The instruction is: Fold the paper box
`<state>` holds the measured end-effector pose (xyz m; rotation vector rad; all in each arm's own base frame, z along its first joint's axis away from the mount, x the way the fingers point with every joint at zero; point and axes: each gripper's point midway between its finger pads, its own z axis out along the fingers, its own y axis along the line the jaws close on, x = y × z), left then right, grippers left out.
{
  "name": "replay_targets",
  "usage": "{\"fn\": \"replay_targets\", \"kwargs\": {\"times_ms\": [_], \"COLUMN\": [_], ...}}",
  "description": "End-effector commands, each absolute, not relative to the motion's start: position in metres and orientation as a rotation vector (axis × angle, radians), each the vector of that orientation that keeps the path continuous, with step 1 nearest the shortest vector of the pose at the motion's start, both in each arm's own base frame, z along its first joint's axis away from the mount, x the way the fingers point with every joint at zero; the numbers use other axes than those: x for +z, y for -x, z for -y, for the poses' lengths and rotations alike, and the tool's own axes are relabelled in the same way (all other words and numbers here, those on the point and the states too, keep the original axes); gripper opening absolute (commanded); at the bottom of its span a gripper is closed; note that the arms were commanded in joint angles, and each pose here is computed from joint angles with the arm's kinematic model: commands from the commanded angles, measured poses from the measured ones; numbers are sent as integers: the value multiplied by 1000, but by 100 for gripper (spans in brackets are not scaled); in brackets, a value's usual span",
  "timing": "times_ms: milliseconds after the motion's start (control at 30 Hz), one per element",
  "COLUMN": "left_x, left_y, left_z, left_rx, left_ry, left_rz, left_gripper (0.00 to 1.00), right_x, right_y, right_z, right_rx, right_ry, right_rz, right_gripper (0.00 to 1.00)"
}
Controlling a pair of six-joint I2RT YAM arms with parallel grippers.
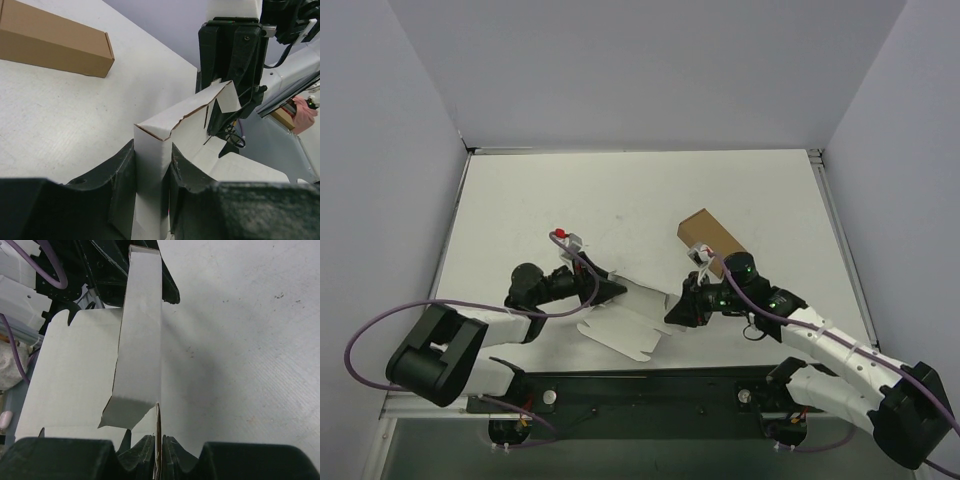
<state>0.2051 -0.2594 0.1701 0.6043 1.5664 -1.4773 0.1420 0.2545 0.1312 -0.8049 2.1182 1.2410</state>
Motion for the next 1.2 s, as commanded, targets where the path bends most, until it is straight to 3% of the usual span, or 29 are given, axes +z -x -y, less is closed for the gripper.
{"fn": "replay_targets", "kwargs": {"times_ms": [0, 300, 533, 800, 1033, 1100, 1167], "left_x": [199, 196, 200, 207, 210, 210, 205], "left_y": [-181, -186, -183, -174, -172, -174, -179], "left_z": [266, 265, 265, 265, 265, 264, 265], "left_rx": [-1585, -1575, -1595, -1648, -1655, -1643, -1609], "left_ry": [-733, -717, -726, -758, -768, -760, -749], "left_rz": [-1410, -1429, -1409, -1360, -1343, -1345, -1368], "left_gripper": [14, 12, 9, 8, 7, 7, 7], "right_x": [135, 129, 150, 182, 167, 164, 163], "right_y": [-166, -166, -141, -114, -126, -136, -151], "right_z": [-248, -235, -252, -262, -255, -251, -244], "right_rx": [1085, 997, 1212, 1421, 1292, 1219, 1116], "right_ry": [827, 820, 905, 1032, 1017, 959, 868], "right_rz": [-1978, -1985, -1916, -1811, -1893, -1950, -1997], "right_gripper": [15, 13, 0, 0, 0, 7, 23]}}
